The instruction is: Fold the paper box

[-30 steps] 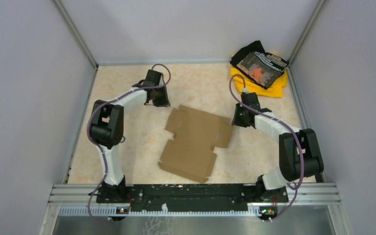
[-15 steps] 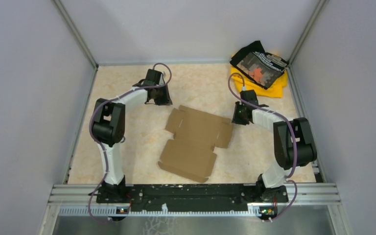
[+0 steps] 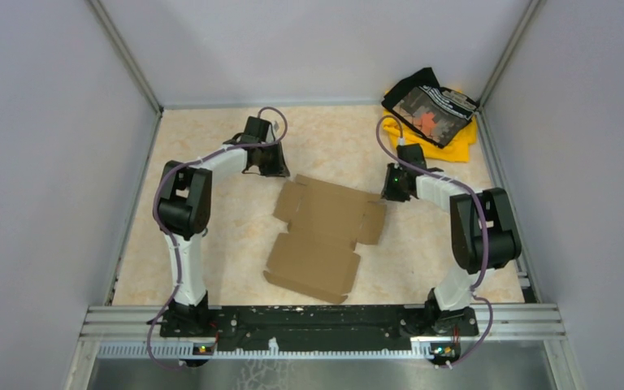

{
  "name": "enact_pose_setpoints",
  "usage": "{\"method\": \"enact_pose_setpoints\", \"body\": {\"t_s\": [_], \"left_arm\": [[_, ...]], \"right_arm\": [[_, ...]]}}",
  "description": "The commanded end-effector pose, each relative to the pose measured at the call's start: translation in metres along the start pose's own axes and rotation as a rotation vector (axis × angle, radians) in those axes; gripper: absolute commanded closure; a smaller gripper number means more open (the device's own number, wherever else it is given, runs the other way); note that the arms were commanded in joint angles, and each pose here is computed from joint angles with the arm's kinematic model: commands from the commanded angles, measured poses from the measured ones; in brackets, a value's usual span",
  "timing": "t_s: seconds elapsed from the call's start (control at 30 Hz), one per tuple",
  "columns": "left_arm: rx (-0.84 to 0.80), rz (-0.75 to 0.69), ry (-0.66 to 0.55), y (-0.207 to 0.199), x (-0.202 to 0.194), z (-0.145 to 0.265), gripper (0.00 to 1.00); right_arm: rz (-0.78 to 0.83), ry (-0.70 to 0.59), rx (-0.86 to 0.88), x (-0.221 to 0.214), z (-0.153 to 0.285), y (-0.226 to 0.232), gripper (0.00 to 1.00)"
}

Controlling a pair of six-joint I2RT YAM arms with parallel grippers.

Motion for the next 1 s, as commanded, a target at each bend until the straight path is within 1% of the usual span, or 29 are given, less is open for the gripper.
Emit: {"method": "enact_pose_setpoints", "body": {"t_s": [0.0, 0.33, 0.97], "left_arm": [[-0.040, -0.004, -0.017, -0.009, 0.007, 0.006, 0.74], [-0.070, 0.002, -0.022, -0.020, 0.008, 0.014, 0.75], [-0.096, 0.002, -0.008, -0.035, -0.003, 0.024, 0.74]], "right_arm": [[0.015, -0.075, 0.046, 0.033, 0.004, 0.010, 0.77], [0.016, -0.082, 0.081, 0.041, 0.005, 0.019, 0.77], [0.032, -0.085, 0.125, 0.047, 0.009, 0.035, 0.77]]}}
Point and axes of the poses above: each gripper's point midway between its finger pads, its own z axis back along the fingers, its own y axis along the line the jaws close on, x = y × z, the point moved 1 cm from there along z, back along the fingers, and after that the axes turned 7 degrees about z, right-handed, at the moved point
